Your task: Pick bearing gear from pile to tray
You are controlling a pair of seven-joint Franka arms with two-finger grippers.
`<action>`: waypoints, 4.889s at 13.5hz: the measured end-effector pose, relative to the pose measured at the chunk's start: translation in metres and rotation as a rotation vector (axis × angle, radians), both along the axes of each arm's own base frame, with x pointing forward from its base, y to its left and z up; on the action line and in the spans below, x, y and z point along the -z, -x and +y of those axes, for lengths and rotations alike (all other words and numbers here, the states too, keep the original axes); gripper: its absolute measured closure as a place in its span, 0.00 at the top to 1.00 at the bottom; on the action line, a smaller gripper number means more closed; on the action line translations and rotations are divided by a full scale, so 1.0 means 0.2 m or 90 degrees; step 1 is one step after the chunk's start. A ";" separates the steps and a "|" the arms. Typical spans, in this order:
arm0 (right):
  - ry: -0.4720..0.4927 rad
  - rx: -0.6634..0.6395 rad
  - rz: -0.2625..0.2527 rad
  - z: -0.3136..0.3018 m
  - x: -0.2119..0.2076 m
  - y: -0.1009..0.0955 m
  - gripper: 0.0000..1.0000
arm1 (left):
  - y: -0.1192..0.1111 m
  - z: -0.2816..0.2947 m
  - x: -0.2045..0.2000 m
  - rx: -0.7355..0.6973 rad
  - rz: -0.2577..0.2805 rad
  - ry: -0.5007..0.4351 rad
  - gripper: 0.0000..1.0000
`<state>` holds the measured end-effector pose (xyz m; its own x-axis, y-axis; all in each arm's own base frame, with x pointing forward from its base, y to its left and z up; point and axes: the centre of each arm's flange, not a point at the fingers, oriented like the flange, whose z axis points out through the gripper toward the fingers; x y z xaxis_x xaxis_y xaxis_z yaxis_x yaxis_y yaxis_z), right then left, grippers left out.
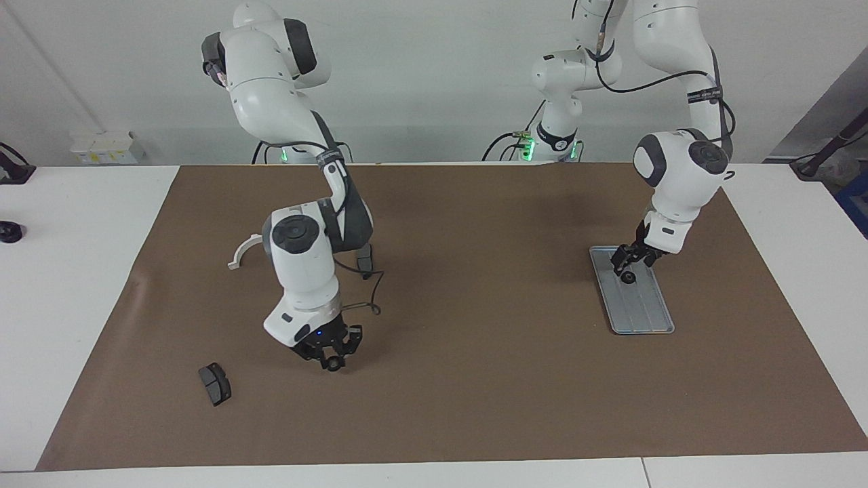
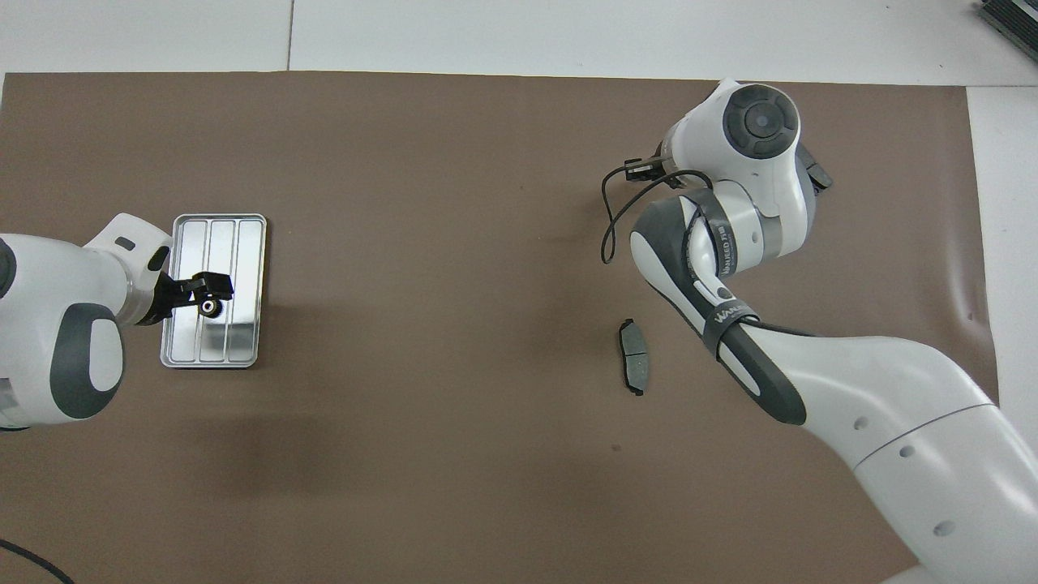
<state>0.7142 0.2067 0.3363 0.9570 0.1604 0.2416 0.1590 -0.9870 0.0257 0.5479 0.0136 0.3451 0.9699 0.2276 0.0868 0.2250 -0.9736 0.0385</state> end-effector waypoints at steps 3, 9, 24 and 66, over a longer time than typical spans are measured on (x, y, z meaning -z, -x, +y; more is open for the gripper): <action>-0.019 -0.024 -0.012 0.37 -0.03 0.12 0.35 | -0.06 -0.01 -0.14 0.002 -0.009 0.000 1.00; -0.118 -0.052 -0.090 1.09 -0.15 0.44 0.35 | -0.13 -0.02 -0.29 0.005 -0.013 0.001 1.00; -0.160 -0.035 -0.102 1.49 -0.03 0.70 0.77 | -0.14 -0.15 -0.31 0.034 -0.019 0.001 1.00; -0.002 0.172 0.143 -0.62 0.21 0.23 0.34 | -0.33 -0.18 -0.22 -0.090 0.037 -0.018 0.35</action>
